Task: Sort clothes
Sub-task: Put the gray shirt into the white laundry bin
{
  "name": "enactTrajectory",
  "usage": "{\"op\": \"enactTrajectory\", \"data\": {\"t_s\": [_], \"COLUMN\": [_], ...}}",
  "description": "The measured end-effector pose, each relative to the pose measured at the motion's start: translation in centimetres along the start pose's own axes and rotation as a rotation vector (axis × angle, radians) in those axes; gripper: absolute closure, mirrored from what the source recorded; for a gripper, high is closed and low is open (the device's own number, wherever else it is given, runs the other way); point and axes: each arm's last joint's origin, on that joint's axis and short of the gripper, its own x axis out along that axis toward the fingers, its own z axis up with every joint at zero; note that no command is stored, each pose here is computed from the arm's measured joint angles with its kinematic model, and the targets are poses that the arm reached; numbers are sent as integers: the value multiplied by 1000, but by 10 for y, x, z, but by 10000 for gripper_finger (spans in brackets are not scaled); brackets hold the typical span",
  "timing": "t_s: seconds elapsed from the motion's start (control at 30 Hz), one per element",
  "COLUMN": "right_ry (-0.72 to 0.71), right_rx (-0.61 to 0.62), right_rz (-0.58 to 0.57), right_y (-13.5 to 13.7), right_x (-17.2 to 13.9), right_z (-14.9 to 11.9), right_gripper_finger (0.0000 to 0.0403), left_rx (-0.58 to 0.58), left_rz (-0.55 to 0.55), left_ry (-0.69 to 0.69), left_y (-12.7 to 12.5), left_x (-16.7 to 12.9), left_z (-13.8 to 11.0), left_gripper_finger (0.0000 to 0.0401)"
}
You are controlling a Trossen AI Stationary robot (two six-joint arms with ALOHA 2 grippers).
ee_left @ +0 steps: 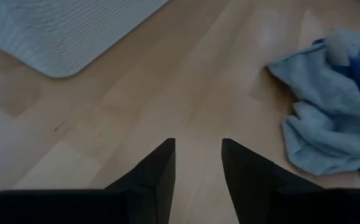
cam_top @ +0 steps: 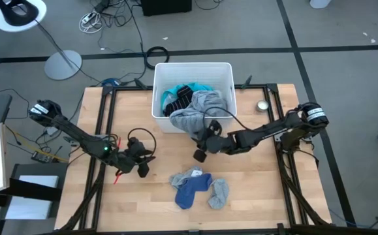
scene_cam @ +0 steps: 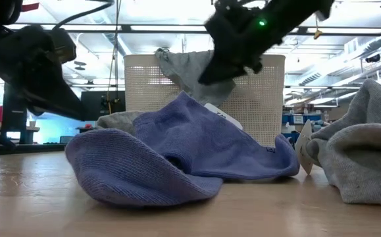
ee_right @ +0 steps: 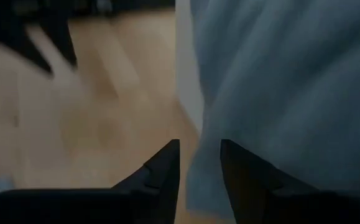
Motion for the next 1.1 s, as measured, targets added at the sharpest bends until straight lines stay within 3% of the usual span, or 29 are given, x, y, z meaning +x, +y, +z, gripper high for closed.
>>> {"op": "enactTrajectory", "data": {"t_s": [0.13, 0.3, 0.6, 0.83, 1.1], "right_ry": [-89, -112, -158, -159, -12], "right_rx": [0, 2, -40, -143, -466], "right_rz": [-44, -65, -85, -133, -307], "right_y": [-8, -14, -9, -3, 27], "right_x": [6, 9, 5, -4, -45], "right_z": [15, 28, 32, 55, 34], "right_gripper_finger": [316, 393, 401, 402, 402], "left_rx": [8, 6, 7, 6, 6], "left_rz": [-21, -22, -21, -22, -21], "left_ry": [-19, -21, -20, -19, -19], "left_y": [-2, -2, -2, -2, -2], "left_x": [0, 0, 0, 0, 0], "left_z": [2, 2, 2, 2, 2], "left_gripper_finger": [265, 265, 265, 265, 265]}}
